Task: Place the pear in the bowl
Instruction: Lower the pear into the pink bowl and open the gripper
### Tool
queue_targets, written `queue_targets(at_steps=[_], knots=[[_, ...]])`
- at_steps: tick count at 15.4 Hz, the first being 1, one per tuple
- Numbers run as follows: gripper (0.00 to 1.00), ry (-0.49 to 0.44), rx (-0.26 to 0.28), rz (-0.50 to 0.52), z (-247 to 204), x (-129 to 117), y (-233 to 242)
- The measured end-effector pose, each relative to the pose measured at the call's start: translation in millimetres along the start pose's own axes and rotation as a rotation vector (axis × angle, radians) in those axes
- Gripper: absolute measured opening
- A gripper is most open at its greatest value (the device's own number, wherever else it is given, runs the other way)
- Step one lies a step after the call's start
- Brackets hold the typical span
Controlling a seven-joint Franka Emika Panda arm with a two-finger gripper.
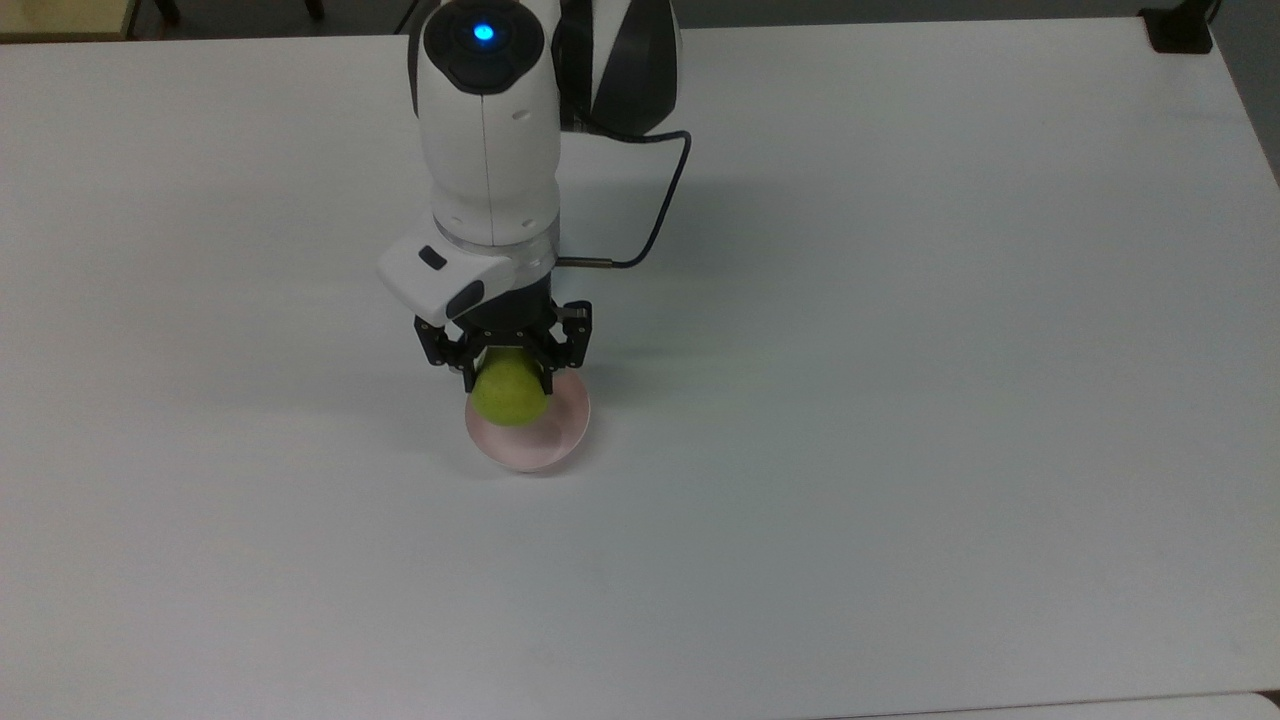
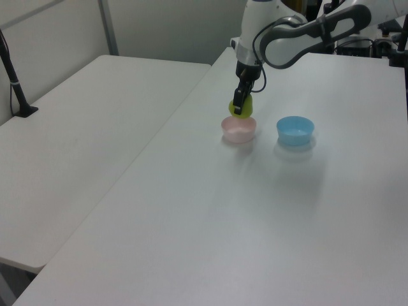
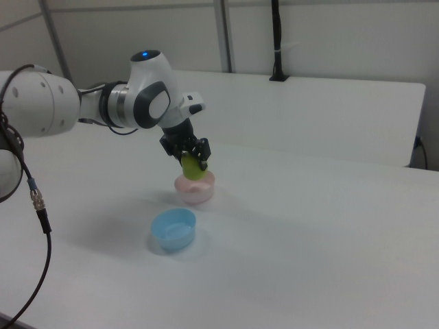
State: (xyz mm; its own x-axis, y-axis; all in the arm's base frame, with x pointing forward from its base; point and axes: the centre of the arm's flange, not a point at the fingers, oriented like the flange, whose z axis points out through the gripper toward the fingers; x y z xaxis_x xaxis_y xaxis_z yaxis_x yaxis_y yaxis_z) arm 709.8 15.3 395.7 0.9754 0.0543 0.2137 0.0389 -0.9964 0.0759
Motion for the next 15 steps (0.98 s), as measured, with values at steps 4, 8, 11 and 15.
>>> queue_targets(at_steps=[4, 8, 11, 15], knots=[[0.69, 0.021, 0.005, -0.016, 25, 3, -13], [0.69, 0.004, 0.005, -0.019, 38, 0, -15], [0.69, -0.007, 0.007, -0.027, 45, -1, -21], [0.73, -0.012, 0.007, -0.033, 49, -2, -25]])
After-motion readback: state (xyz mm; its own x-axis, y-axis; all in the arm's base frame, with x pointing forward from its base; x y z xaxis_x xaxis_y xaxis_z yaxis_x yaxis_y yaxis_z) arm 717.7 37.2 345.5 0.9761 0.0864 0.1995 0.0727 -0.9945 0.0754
